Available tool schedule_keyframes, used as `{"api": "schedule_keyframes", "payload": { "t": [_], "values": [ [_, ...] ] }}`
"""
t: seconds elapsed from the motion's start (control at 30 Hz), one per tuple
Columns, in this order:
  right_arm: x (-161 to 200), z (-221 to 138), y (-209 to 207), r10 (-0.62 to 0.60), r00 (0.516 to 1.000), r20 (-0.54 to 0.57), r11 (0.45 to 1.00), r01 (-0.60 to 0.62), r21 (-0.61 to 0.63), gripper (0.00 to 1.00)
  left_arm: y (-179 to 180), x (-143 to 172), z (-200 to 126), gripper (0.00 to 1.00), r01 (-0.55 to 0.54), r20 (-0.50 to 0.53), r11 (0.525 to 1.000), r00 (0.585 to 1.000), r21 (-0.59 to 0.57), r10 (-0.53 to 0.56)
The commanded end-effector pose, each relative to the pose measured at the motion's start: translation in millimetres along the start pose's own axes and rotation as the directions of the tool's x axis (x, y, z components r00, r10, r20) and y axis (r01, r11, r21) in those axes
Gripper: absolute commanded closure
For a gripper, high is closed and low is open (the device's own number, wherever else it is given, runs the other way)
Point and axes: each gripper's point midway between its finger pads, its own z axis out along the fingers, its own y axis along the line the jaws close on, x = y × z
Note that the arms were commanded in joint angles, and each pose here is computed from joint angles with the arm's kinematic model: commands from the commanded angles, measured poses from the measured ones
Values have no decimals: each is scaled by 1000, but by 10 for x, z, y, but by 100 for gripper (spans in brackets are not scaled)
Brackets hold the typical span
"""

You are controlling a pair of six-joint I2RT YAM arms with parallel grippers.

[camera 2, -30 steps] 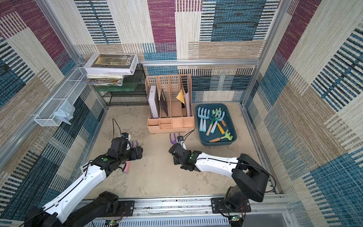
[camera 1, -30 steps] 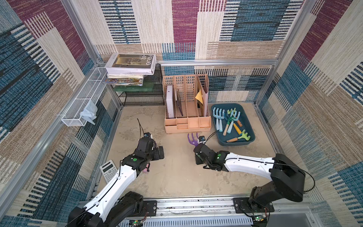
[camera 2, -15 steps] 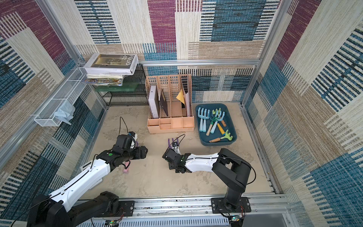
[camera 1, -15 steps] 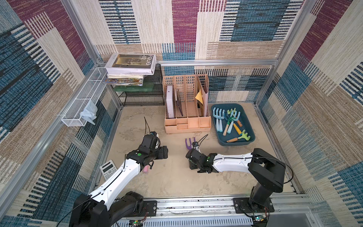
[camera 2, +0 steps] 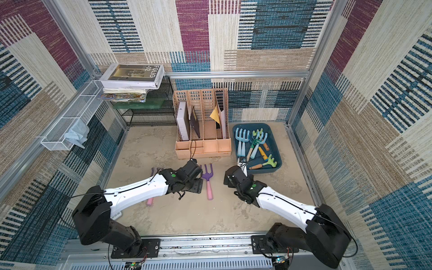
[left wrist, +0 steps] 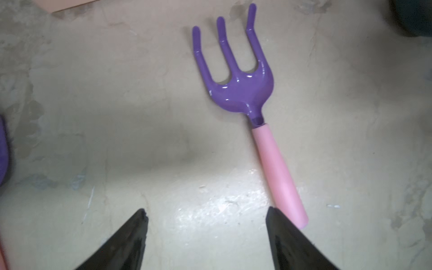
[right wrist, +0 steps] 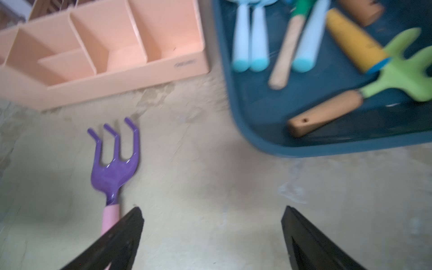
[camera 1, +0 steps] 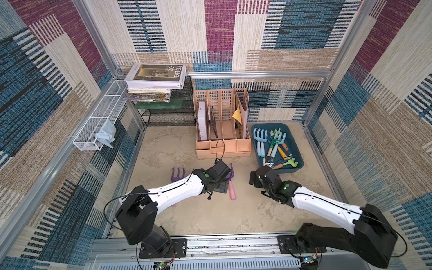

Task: Take the hand rake out of the storage box
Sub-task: Move the rake to the center of the board.

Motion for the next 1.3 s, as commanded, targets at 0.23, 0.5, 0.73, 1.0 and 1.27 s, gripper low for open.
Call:
{"api": "schedule_keyframes", "payload": {
  "t": [0.23,0.5,0.73,1.0,1.27],
  "values": [
    [-151,-151,-484,52,995,84,997,-48,-56,4,-372,228,563,27,-21,-135,994,991,-106,6],
    [-106,-136,-480,61,996,63,996,-56,-74,4,-183,363,526,76,-26,-140,988,990,-154,4],
    [-87,-134,-474,65,996,61,994,-59,-88,4,500,566,63,92,-88,-163,965,986,-247,48],
    [-66,-98,-469,64,996,55,994,-58,-93,4,1020,734,24,92,13,-165,995,986,-102,-30],
    [-55,-87,-464,64,997,54,993,-59,-98,5,1219,752,130,87,82,-229,994,969,-73,-97]
  ]
}}
